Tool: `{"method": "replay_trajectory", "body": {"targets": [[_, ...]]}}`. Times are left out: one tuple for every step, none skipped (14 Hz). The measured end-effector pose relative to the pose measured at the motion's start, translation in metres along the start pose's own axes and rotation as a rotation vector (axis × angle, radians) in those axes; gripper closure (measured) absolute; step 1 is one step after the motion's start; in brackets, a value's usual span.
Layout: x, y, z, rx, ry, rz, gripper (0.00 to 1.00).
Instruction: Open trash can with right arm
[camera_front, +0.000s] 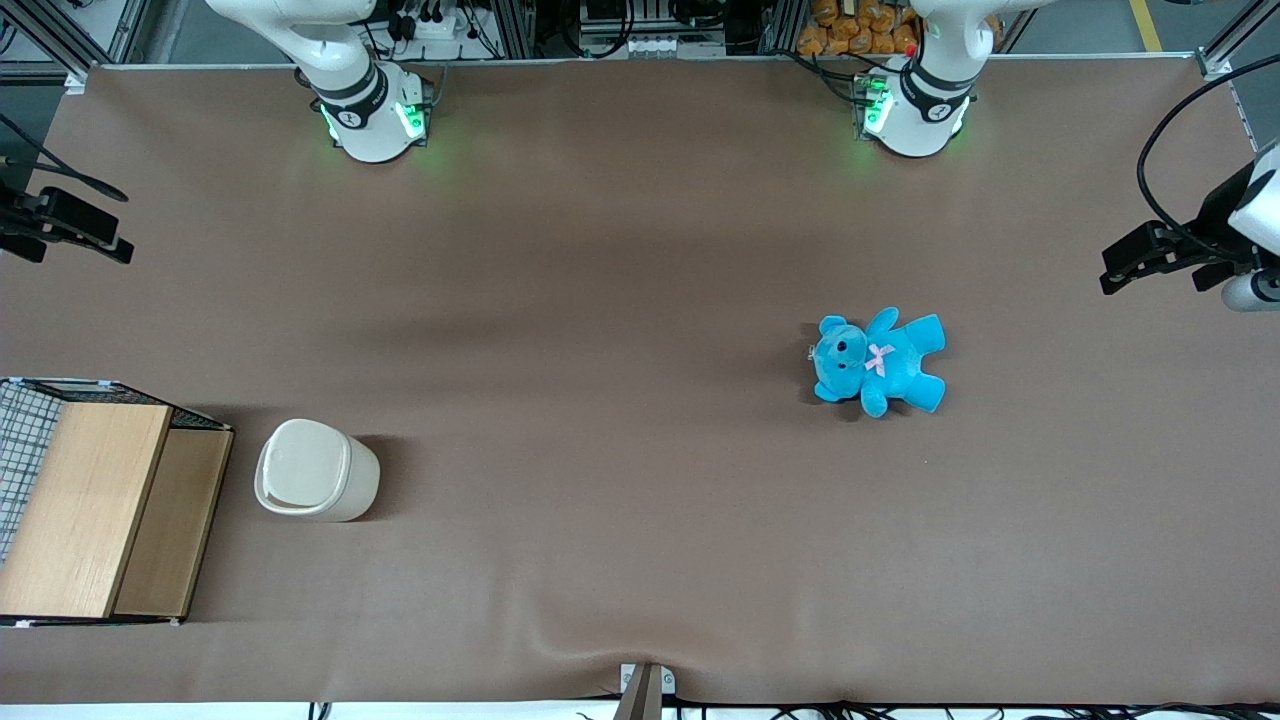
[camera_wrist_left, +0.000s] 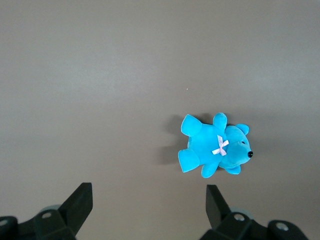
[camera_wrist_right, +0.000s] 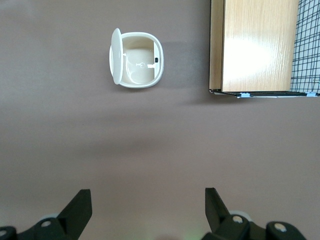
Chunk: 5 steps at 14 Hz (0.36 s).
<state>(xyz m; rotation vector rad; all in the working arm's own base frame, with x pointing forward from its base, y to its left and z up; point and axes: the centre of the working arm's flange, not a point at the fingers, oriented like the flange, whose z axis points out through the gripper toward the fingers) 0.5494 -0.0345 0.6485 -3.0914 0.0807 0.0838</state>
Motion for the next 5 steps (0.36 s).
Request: {"method": "replay_trajectory", "body": {"targets": [[0.0003, 0.0002, 0.0005, -0.001, -0.001, 0.000, 0.00], [0.0004, 0.0004, 0.0007, -0.003, -0.001, 0.001, 0.00], [0.0005, 0.0005, 0.0010, -0.003, -0.002, 0.001, 0.00], [0.0006, 0.0006, 0.0019, -0.003, -0.005, 0.001, 0.00], [0.0011, 0.0006, 0.0034, -0.003, -0.008, 0.001, 0.00]]}}
